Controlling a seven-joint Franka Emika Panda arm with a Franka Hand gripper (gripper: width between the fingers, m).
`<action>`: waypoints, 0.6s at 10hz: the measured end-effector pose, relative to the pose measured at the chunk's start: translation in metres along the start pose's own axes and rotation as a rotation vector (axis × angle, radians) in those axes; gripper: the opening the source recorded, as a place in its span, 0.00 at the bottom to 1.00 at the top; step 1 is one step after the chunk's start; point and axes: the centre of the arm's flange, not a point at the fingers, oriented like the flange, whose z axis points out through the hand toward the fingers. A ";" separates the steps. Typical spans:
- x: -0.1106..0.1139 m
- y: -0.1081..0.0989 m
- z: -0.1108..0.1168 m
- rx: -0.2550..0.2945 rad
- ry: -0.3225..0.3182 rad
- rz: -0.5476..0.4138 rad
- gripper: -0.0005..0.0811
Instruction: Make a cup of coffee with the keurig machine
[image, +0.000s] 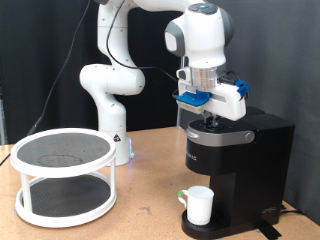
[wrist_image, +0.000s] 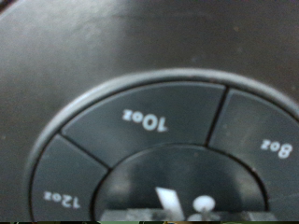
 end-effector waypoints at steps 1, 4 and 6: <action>0.000 -0.004 0.000 -0.031 -0.003 0.012 0.01; 0.001 -0.012 0.000 -0.077 -0.008 0.033 0.01; 0.001 -0.015 0.000 -0.090 -0.008 0.033 0.01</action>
